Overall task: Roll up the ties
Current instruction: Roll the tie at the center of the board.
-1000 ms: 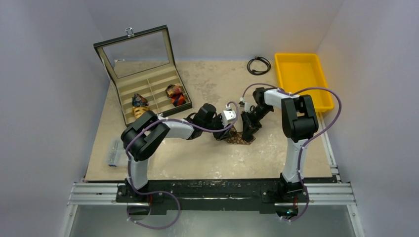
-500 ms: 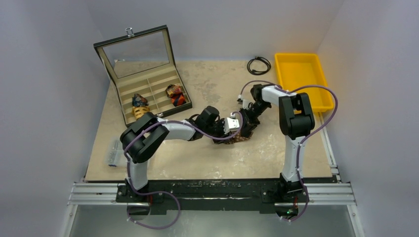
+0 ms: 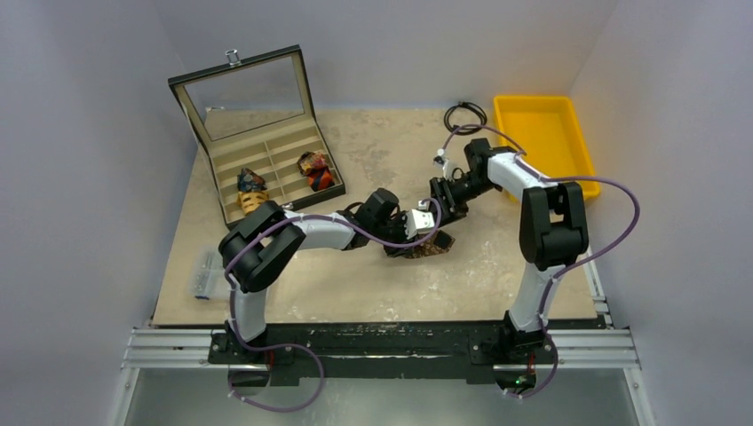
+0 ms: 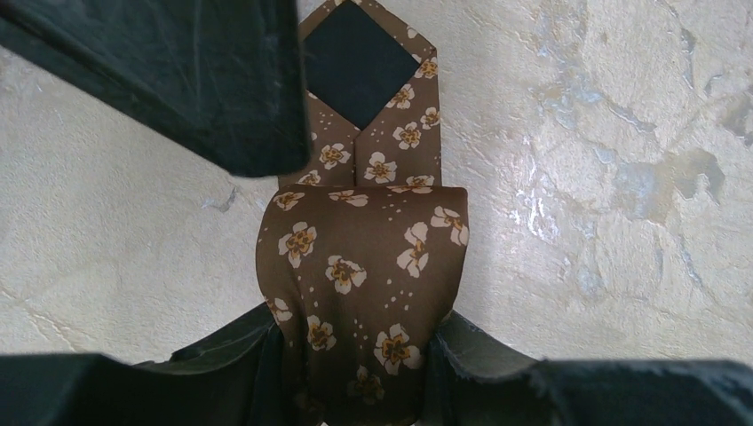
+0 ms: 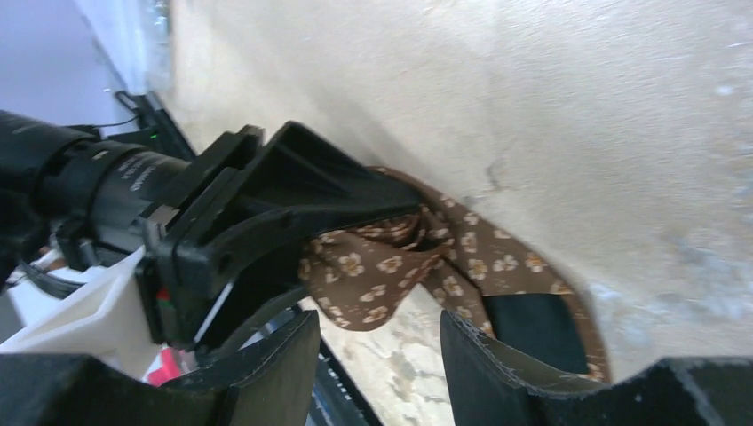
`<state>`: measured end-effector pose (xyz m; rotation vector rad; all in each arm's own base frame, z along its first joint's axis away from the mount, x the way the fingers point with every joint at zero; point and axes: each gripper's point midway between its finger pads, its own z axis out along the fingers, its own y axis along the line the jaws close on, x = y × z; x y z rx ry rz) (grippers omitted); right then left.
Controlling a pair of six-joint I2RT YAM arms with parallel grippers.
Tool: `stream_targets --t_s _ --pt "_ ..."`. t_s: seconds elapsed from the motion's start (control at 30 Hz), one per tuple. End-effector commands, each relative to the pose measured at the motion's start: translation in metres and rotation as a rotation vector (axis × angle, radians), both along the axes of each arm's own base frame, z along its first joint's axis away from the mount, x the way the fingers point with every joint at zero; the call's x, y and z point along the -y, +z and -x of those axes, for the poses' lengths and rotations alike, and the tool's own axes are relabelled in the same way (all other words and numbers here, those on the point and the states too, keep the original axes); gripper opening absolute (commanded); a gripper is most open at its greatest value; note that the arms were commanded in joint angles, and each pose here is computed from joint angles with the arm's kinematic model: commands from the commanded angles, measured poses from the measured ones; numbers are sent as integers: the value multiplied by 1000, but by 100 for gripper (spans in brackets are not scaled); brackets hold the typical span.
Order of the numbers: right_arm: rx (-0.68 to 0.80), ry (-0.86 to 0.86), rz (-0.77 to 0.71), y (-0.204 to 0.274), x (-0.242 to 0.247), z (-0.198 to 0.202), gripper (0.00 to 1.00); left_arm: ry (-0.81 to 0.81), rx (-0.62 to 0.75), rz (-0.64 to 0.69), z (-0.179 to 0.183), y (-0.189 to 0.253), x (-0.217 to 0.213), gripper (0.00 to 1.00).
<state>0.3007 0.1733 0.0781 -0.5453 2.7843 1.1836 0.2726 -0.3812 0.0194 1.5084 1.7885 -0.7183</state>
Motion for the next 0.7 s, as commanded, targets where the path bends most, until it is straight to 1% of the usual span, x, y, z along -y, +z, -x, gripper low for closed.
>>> stream_targets --t_s 0.0,0.17,0.27,0.33,0.47,0.57,0.6,0.67 --pt "-77 2 -136 10 -18 18 53 31 -101 -188 22 -51 -33 13" --pt "-125 14 -116 -5 -23 22 55 29 -98 -184 21 -50 -32 14" --pt "-123 26 -100 -13 -27 19 55 29 -99 -183 21 -51 -31 15" --pt "-122 32 -100 -16 -31 16 52 28 -100 -181 22 -50 -30 16" --pt "-126 47 -102 -19 -30 18 32 30 -101 -176 21 -49 -29 19" --pt "-138 65 -91 -25 -26 24 9 32 -104 -152 20 -45 -24 22" --pt "-135 68 -83 -28 -24 25 0 32 -107 -142 20 -43 -22 24" --pt "-127 69 -51 -35 -20 24 0 25 -114 -113 21 -38 -17 28"
